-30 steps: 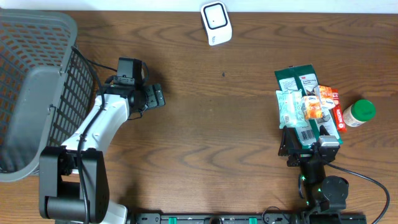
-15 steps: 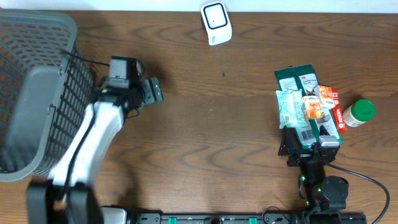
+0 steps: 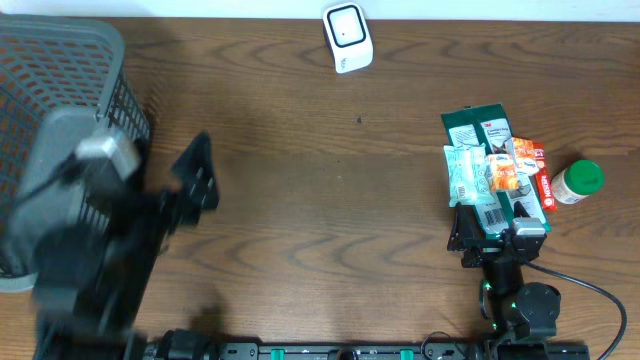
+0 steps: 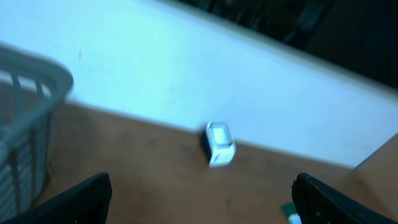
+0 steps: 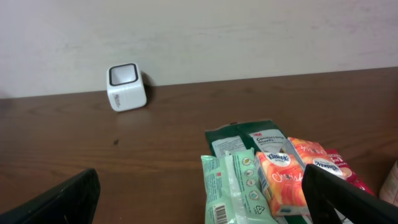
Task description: Scan the item barcode
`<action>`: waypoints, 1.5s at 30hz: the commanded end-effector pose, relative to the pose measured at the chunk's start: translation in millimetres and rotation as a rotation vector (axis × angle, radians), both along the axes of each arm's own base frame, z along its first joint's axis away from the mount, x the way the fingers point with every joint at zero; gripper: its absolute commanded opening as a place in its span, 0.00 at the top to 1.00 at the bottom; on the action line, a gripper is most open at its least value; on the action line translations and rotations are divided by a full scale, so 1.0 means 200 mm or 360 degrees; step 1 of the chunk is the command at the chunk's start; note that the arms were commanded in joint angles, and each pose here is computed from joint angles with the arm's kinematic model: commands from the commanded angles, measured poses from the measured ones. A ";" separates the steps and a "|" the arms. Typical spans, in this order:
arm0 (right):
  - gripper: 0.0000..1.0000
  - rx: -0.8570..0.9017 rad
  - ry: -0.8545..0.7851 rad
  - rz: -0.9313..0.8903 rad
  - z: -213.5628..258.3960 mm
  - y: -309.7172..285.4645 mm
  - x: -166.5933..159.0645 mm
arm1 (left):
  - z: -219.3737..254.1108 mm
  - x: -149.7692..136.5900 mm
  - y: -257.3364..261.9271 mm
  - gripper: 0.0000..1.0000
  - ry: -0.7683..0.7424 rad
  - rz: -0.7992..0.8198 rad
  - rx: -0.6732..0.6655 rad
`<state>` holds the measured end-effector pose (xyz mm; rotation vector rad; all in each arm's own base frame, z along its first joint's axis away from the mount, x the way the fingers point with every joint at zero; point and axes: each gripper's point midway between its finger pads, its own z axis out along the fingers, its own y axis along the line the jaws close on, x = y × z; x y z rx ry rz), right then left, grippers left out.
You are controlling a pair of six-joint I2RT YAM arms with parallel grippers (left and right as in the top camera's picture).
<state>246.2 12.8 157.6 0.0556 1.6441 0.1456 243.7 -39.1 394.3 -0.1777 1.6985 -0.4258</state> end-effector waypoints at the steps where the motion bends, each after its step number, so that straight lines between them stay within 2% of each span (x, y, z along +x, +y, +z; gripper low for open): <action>1: 0.01 0.0024 0.0002 0.0018 0.00 0.01 0.00 | 0.06 -0.15 0.04 0.07 -0.0110 0.0046 0.0009; 6: 0.01 0.0024 0.0002 0.0018 0.00 0.01 0.00 | -0.01 -0.32 0.15 0.07 -0.0094 0.0196 0.0018; 10: 0.01 0.0024 0.0002 0.0018 0.00 0.01 0.00 | -0.07 -0.41 0.20 0.06 -0.0118 0.0299 0.0018; 16: 0.01 0.0023 0.0002 0.0018 0.00 0.01 0.00 | -0.11 -0.56 0.21 0.07 -0.0275 0.0328 0.0007; 20: 0.01 0.0024 0.0002 0.0018 0.00 0.01 0.00 | -0.10 -0.61 0.22 0.07 -0.0419 0.0337 -0.0003; 25: 0.01 0.0024 0.0002 0.0018 0.00 0.01 0.00 | 0.09 -0.59 0.22 0.06 -0.0783 0.0335 -0.0032; 29: 0.01 0.0024 0.0002 0.0018 0.00 0.01 0.00 | 0.30 -0.63 0.21 0.06 -0.1258 0.0327 -0.0070; 34: 0.01 0.0024 0.0002 0.0018 0.00 0.01 0.00 | 0.30 -0.64 0.21 0.07 -0.1595 0.0321 -0.0097; 39: 0.01 0.0024 0.0002 0.0018 0.00 0.01 0.00 | 0.13 -0.54 0.22 0.07 -0.1604 0.0320 -0.0097; 45: 0.01 0.0024 0.0002 0.0018 0.00 0.01 0.00 | -0.16 -0.34 0.25 0.07 -0.1371 0.0369 -0.0093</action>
